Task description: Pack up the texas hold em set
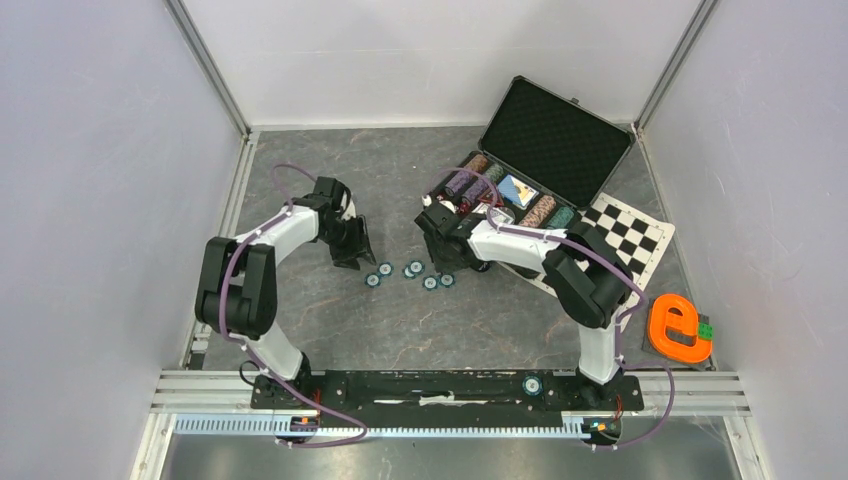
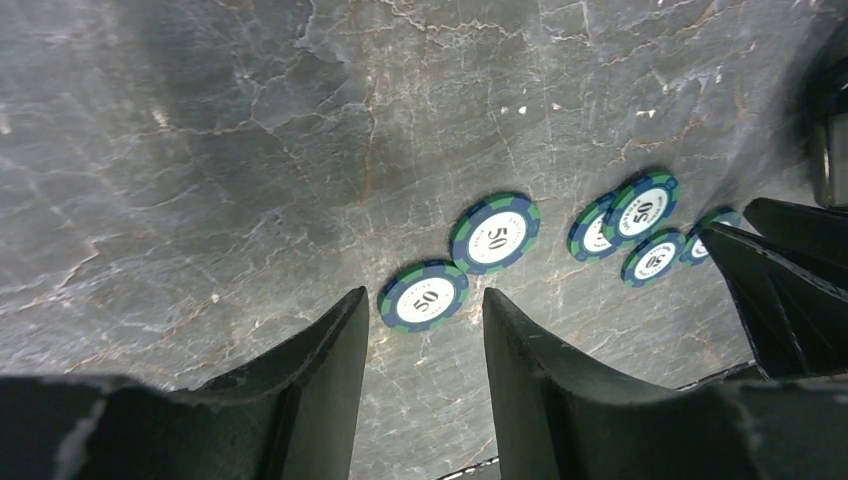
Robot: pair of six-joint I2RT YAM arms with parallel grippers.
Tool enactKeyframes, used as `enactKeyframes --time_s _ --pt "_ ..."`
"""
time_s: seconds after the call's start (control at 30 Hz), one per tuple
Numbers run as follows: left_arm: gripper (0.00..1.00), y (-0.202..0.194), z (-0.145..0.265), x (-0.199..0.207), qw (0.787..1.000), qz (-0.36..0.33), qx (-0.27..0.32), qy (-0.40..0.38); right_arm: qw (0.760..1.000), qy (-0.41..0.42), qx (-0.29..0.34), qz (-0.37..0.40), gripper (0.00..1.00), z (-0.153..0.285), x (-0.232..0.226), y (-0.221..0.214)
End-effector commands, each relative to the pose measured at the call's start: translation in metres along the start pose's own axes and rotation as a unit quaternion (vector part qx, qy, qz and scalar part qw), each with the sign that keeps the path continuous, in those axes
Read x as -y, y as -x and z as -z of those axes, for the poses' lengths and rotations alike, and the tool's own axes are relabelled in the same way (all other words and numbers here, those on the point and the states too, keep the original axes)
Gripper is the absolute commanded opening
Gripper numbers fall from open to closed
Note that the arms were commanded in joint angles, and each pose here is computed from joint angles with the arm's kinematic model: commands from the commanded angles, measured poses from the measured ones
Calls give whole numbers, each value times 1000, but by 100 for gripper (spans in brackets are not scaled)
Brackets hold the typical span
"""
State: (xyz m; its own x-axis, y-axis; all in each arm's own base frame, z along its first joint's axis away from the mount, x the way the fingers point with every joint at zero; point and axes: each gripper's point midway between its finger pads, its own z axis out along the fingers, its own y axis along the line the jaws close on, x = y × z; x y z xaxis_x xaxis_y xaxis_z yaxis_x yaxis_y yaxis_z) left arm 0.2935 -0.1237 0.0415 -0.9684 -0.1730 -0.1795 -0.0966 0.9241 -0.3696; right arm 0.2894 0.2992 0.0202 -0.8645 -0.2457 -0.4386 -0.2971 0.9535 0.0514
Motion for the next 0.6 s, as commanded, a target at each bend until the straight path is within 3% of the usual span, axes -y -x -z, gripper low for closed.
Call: enactKeyframes --time_s 0.0,0.3,0.57 --pt "52 3 -12 9 1000 5 -7 -15 998 7 58 21 41 24 -11 45" --pt "50 -11 -39 31 998 16 -41 -44 991 38 120 54 41 16 -42 102" --pt "48 -47 -34 48 995 14 -75 -69 991 59 106 46 42 -11 -53 99"
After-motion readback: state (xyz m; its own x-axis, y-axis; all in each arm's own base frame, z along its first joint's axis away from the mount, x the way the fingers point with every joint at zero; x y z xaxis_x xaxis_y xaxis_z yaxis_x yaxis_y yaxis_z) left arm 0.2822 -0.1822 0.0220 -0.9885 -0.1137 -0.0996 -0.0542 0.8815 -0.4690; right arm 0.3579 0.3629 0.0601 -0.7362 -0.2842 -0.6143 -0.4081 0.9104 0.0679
